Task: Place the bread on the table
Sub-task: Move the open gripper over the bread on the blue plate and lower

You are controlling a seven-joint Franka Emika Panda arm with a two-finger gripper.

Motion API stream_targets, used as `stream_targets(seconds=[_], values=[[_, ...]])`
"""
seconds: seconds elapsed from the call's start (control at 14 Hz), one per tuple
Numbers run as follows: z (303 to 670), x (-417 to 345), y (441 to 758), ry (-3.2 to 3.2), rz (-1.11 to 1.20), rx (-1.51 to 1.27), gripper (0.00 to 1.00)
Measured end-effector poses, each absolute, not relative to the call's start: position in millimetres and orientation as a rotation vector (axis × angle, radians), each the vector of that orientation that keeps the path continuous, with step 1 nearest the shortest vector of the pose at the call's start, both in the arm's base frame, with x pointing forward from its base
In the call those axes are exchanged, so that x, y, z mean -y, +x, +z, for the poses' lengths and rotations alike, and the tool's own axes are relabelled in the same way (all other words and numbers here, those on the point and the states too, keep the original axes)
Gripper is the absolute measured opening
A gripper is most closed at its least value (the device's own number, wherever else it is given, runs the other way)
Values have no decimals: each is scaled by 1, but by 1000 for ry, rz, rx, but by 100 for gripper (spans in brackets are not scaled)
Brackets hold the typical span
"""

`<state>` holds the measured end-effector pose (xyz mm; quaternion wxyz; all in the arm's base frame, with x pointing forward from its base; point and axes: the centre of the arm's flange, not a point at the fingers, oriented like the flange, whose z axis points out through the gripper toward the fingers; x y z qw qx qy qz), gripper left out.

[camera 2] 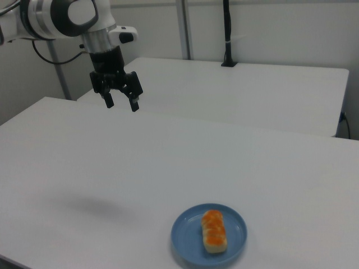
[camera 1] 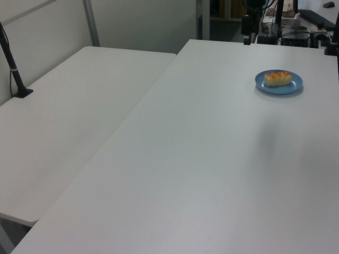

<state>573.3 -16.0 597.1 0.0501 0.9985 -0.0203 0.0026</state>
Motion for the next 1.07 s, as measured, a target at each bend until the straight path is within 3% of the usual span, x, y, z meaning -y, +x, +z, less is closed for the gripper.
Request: stream_targets(seconds=[0.71,1.07], values=[[595,22,573,3041,-3,5,100],[565,111,560,3048,-132,-205,100]])
